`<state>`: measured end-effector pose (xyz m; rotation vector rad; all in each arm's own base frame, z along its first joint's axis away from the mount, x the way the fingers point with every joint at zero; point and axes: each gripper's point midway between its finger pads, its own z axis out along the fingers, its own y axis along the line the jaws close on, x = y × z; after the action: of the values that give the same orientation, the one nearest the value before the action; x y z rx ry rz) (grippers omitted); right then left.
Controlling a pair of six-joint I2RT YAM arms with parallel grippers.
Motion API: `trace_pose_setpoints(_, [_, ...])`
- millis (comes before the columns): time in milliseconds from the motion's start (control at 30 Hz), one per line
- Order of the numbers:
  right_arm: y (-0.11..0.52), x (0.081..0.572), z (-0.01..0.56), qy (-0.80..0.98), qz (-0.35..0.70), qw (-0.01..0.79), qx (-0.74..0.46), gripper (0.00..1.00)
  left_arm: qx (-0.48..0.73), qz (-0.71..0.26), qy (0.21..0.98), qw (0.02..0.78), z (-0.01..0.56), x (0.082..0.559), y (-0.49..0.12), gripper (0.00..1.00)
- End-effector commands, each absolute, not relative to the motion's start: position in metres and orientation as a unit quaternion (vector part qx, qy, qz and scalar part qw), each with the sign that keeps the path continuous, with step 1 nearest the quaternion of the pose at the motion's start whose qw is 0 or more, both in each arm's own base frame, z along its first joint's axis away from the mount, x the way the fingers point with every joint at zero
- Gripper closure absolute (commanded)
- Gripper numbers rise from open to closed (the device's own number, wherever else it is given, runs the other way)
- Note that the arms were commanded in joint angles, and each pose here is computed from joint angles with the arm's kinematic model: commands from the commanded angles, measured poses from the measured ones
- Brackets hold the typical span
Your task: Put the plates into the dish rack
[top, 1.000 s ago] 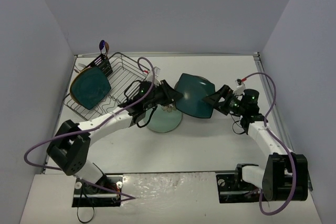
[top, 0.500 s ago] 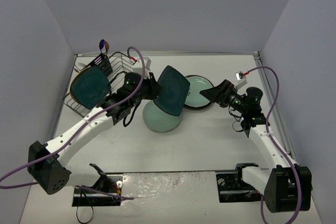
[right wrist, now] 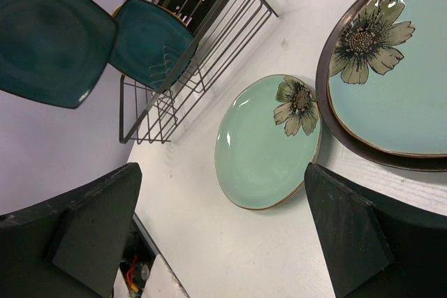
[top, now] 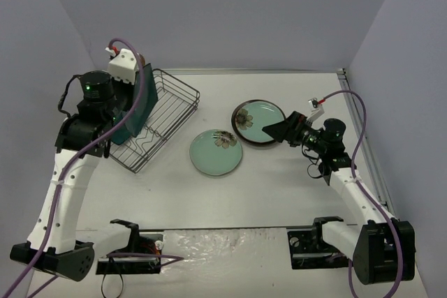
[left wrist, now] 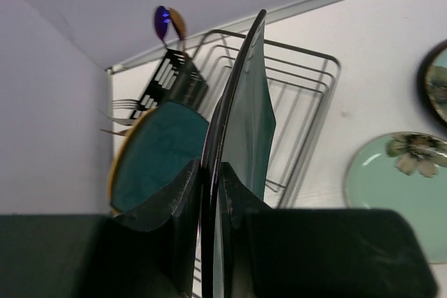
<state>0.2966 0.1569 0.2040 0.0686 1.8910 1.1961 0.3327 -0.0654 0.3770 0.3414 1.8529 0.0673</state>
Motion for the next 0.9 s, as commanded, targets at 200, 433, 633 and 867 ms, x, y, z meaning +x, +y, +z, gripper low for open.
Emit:
trace_pose_setpoints(200, [0.171, 0.292, 0.212, 0.744, 0.497, 0.446, -0.022, 0.00, 0.238, 0.094, 0.707, 0.659, 0.417, 0.370, -0.001, 1.00])
trace_pose_setpoints(433, [0.178, 0.287, 0.203, 0.751, 0.503, 0.427, -0.030, 0.01, 0.274, 0.102, 0.684, 0.668, 0.389, 0.401, 0.025, 1.00])
trace_pose_setpoints(633, [0.182, 0.285, 0.194, 0.757, 0.506, 0.413, -0.034, 0.01, 0.283, 0.105, 0.656, 0.691, 0.384, 0.419, 0.033, 1.00])
trace_pose_setpoints(867, [0.185, 0.284, 0.187, 0.760, 0.509, 0.402, -0.032, 0.02, 0.290, 0.121, 0.630, 0.710, 0.396, 0.421, 0.035, 1.00])
